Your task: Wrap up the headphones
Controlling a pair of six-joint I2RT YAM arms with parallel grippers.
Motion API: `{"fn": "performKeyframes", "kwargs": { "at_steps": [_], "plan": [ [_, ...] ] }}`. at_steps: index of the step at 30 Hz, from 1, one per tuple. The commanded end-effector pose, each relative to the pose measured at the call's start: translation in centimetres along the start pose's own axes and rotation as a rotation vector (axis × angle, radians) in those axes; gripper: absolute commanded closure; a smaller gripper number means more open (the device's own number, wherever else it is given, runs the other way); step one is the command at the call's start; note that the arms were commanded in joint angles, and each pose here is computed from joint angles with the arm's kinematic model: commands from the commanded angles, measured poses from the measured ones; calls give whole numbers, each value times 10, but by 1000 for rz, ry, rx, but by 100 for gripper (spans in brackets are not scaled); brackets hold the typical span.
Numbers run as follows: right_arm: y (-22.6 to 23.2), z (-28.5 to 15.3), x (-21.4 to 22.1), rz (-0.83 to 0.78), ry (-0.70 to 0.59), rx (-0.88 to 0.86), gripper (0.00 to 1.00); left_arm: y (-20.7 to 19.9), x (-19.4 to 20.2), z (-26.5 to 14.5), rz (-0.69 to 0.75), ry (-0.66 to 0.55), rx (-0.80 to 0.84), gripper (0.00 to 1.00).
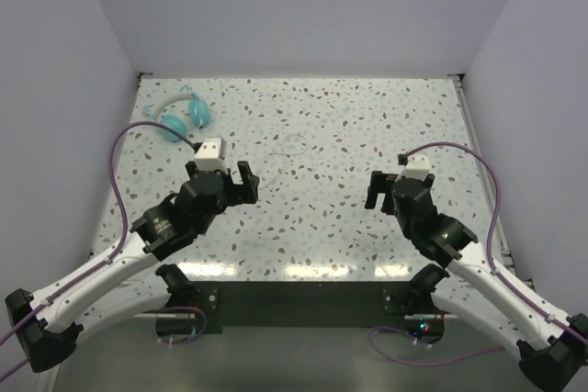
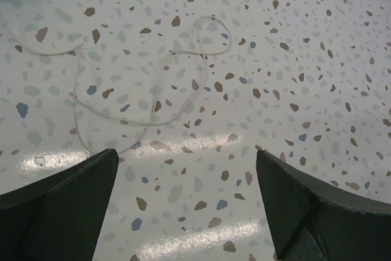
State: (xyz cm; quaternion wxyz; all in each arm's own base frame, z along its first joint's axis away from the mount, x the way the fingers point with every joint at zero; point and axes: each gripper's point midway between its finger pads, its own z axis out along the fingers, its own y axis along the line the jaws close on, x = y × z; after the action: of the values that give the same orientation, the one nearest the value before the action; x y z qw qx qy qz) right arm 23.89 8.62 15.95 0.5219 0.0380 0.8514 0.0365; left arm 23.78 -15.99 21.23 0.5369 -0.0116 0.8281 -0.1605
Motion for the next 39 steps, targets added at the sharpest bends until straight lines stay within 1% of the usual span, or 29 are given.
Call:
{"fn": "performKeyframes", "kwargs": {
  "at_steps": [1,6,7,9,10,11,13,14,16,17,19,20,22,23,24,25,26,27,28,29,30,31,32,33,34,36,37,39],
  "plan": [
    [9,-4,-20,54,-55,-35,1,-1,-25,-4,-60,-47,-46,0],
    [11,-4,-19,49,-47,-37,1,-5,-35,2,-34,-48,-71,0],
    [12,-4,-20,49,-46,-40,1,-5,-43,3,-32,-67,-91,0],
    [12,-3,-18,46,-37,-41,1,3,-47,13,-4,-62,-163,0],
    [14,-3,-17,43,-30,-48,1,5,-63,14,-16,-82,-188,0],
    [14,-3,-16,43,-26,-51,1,27,-68,30,-28,-63,-271,0],
    [16,-3,-16,42,-21,-59,1,41,-90,42,-69,-68,-297,0],
    [18,-3,-15,43,-16,-67,1,70,-99,54,-88,-70,-377,0],
    [19,-3,-14,40,-12,-73,1,94,-126,64,-133,-120,-439,0],
    [20,-4,-15,45,-13,-81,1,127,-129,74,-163,-109,-528,0],
    [21,-4,-14,42,-10,-86,1,157,-146,81,-203,-138,-606,0],
    [21,-5,-14,45,-11,-91,1,190,-142,89,-242,-122,-686,0],
    [23,-5,-13,46,-7,-100,1,216,-149,99,-289,-129,-722,4],
    [23,-5,-14,46,-8,-104,1,246,-138,109,-320,-101,-786,4],
    [24,-5,-13,45,-5,-111,1,259,-136,114,-339,-86,-804,5],
    [25,-5,-12,45,-2,-114,1,277,-144,115,-364,-100,-831,6],
    [26,-5,-11,45,2,-119,1,291,-131,130,-372,-63,-852,7],
    [27,-5,-11,45,2,-123,1,299,-127,138,-376,-49,-859,8],
    [28,-5,-10,44,6,-128,1,309,-137,142,-385,-67,-872,8],
    [28,-5,-10,42,8,-129,1,323,-120,158,-388,-16,-894,9],
    [30,-4,-9,40,13,-134,1,328,-126,166,-394,-25,-889,9],
    [31,-4,-8,38,17,-143,1,335,-124,172,-399,-19,-893,9],
    [32,-4,-7,36,22,-144,1,343,-113,187,-401,2,-887,9],
    [32,-4,-7,36,23,-147,1,345,-118,195,-405,-6,-871,9],
    [33,-4,-5,32,30,-148,1,352,-105,206,-409,22,-876,9],
    [33,-3,-5,32,31,-151,1,357,-106,221,-407,19,-858,9],
    [34,-4,-5,32,31,-158,1,365,-91,230,-407,52,-874,9],
    [34,-4,-5,32,33,-157,1,370,-84,237,-423,62,-881,9]
  ]
}}
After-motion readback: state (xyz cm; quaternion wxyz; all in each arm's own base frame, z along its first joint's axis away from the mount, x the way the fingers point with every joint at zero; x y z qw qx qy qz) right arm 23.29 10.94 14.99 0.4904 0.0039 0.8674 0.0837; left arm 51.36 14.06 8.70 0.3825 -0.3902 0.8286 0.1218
